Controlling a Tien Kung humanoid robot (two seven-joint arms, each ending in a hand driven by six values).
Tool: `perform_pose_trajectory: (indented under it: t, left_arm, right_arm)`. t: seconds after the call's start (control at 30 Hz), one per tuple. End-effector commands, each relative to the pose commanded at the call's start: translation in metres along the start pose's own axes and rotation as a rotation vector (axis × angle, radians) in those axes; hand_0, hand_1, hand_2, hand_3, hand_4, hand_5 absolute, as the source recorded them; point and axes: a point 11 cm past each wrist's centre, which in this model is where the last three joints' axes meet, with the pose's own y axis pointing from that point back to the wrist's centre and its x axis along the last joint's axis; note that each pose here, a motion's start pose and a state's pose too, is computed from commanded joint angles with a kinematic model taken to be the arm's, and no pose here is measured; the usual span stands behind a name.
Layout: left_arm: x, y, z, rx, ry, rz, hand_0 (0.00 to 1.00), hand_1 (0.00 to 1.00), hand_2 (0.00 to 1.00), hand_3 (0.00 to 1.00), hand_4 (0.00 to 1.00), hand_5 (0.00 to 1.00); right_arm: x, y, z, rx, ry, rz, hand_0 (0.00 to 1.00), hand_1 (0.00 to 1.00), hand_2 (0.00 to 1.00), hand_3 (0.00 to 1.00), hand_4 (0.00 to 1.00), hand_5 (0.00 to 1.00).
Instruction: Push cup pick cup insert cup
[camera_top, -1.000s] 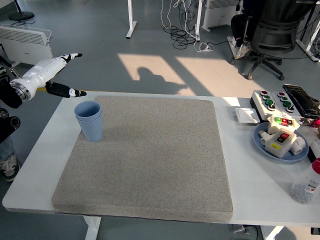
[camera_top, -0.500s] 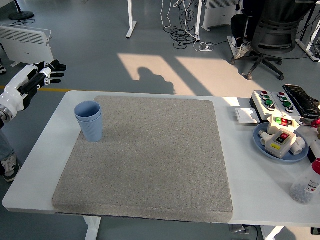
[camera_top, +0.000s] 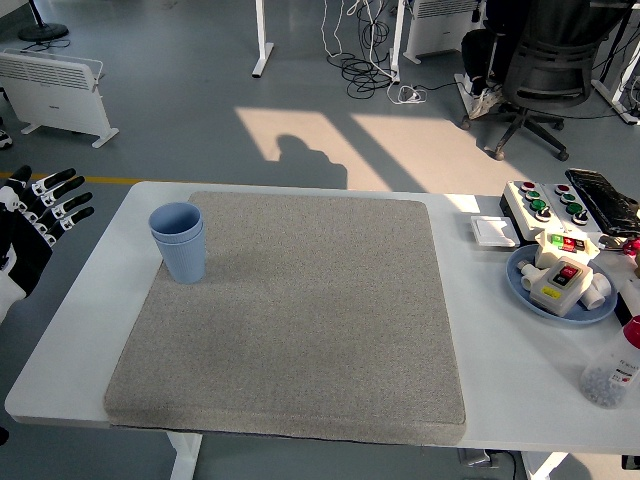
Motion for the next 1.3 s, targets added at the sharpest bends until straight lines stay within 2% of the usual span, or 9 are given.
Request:
perform_pose_trajectory:
  t: [0.1,0.13,0.27,0.37,0.47,0.57,0.97,1.3]
  left_arm:
    - [0.007,0.018,-0.022,0.028,0.032,0.035,0.799,0.828,0.85,0.76,0.683,0.998]
    - [0.014,0.027,-0.032,0.034,0.057,0.069,0.799,0.828,0.85,0.76,0.683,0.998]
    - [0.028,0.051,-0.052,0.044,0.108,0.158,0.801,0.827,0.848,0.758,0.685,0.998]
    - [0.029,0.06,-0.059,0.055,0.121,0.181,0.801,0.827,0.848,0.758,0.685,0.998]
    - [0.026,0.062,-0.063,0.061,0.121,0.185,0.809,0.831,0.843,0.756,0.685,0.998]
    - [0.022,0.059,-0.061,0.048,0.129,0.179,0.809,0.831,0.843,0.756,0.685,0.998]
    - [0.004,0.051,-0.066,0.07,0.18,0.096,0.828,0.841,0.846,0.764,0.688,0.998]
    - [0.001,0.048,-0.071,0.083,0.199,0.087,0.85,0.859,0.866,0.793,0.686,0.998]
  right_arm:
    - [0.001,0.0,-0.001,0.002,-0.005,0.001,0.712,0.64,0.648,0.593,0.132,0.417]
    - [0.001,0.0,-0.002,0.003,-0.006,0.002,0.712,0.64,0.648,0.593,0.132,0.417]
    - [0.001,0.0,-0.003,0.004,-0.011,0.001,0.711,0.639,0.647,0.593,0.132,0.416]
    - [0.0,0.001,-0.004,0.005,-0.01,0.001,0.711,0.639,0.647,0.593,0.132,0.416]
    - [0.0,0.001,-0.005,0.008,-0.007,0.001,0.712,0.639,0.647,0.593,0.131,0.417]
    - [-0.001,0.001,-0.005,0.009,-0.002,0.001,0.712,0.639,0.647,0.593,0.131,0.417]
    - [0.001,0.001,-0.006,0.012,-0.002,0.003,0.711,0.639,0.646,0.592,0.128,0.415]
    - [0.001,0.001,-0.008,0.014,-0.004,0.004,0.711,0.638,0.644,0.593,0.127,0.414]
